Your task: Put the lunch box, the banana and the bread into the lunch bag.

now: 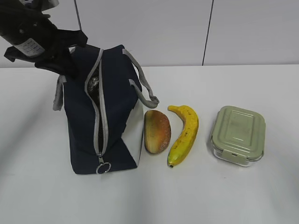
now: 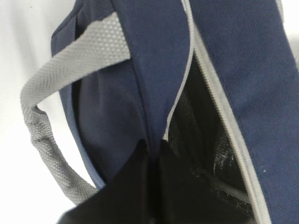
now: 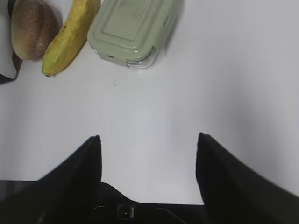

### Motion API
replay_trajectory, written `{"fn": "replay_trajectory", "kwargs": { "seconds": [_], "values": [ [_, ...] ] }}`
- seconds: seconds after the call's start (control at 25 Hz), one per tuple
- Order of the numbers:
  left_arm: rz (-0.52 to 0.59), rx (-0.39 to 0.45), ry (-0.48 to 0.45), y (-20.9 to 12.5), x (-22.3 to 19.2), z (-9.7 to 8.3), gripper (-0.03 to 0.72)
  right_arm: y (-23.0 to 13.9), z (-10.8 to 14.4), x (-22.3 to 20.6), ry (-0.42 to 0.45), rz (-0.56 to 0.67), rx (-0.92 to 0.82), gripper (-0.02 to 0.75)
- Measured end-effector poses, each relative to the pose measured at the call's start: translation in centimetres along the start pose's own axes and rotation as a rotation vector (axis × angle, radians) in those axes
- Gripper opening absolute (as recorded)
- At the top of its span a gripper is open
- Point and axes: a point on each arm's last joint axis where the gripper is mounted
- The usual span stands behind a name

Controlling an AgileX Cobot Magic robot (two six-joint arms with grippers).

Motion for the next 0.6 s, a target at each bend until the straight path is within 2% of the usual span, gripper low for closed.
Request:
{"fn": "replay_trajectory", "kwargs": {
  "seconds": [0.36,0.6],
  "values": [
    [0.008,-0.002,0.001,-0.1,0.0,0.0,-0.001,3.4,1.4,-6.7,0.122,0.114,-0.037,0.470],
    [0.010,-0.002,0.001,-0.1,0.0,0.0,-0.001,5.9,0.6,-10.7,0.170,0.171,-0.106,0.470]
  ]
}}
Point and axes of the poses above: a point on each arm's last joint axis where the gripper is mounted, x pointing back along that axis away from the gripper, z along the wrist's bending axis when the last joint is at zero, y = z × x, and after that the axes turned 7 degrees about -x, right-handed
